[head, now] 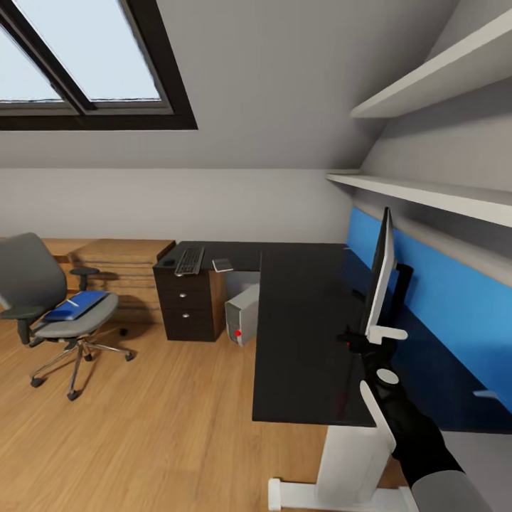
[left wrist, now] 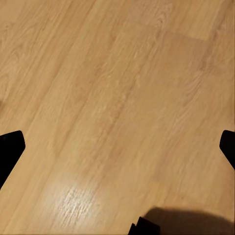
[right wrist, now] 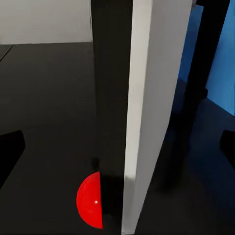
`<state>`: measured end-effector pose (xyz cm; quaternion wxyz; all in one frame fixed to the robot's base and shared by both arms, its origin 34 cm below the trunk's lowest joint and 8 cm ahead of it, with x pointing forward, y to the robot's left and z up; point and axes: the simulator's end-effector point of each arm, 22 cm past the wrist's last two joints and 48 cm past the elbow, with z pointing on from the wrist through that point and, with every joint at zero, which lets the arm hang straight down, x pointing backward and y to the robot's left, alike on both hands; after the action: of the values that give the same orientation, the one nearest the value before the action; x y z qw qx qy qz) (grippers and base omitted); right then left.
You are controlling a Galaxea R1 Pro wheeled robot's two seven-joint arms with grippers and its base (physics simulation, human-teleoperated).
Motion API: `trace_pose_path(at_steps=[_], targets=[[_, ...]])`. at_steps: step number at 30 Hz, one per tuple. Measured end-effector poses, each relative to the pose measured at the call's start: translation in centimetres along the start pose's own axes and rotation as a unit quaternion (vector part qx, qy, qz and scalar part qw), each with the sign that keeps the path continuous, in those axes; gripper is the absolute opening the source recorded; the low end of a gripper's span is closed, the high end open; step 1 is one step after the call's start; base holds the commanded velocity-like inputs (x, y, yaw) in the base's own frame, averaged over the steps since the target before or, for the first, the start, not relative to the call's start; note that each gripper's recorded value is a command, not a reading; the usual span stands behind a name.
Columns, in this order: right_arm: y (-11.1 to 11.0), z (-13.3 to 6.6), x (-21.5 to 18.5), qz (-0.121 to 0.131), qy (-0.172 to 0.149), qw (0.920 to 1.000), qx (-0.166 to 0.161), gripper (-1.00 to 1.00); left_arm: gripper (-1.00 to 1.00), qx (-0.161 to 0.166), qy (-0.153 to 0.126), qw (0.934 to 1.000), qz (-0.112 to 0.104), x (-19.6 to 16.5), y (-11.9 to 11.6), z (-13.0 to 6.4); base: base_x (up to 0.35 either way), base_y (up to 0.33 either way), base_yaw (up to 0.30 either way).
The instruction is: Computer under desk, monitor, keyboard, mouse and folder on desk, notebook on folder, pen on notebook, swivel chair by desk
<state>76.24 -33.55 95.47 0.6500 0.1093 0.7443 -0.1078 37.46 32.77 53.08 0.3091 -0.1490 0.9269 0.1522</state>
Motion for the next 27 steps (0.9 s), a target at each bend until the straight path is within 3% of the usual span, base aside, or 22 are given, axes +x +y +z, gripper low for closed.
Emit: trace_pose_path(at_steps=[10,20,27], targets=[[-0.4,0.1,-0.2,-0.002,-0.003,1.0000,0.003,1.00,1.00,0.000,0.001,1.0000,0.000,0.1,-0.1,0.0,0.183,0.001,0.000],[-0.6,0.1,-0.2,-0.001,-0.004,1.0000,0.005,1.00,1.00,0.001,0.003,1.0000,0.001,0.1,-0.1,0.0,0.018,0.000,-0.004],[-1.2,0.1,-0.5,0.003,-0.005,0.9999,0.010,1.00,1.00,0.001,0.000,1.0000,-0.001,-0.1,-0.2,0.0,0.000,0.000,-0.150]])
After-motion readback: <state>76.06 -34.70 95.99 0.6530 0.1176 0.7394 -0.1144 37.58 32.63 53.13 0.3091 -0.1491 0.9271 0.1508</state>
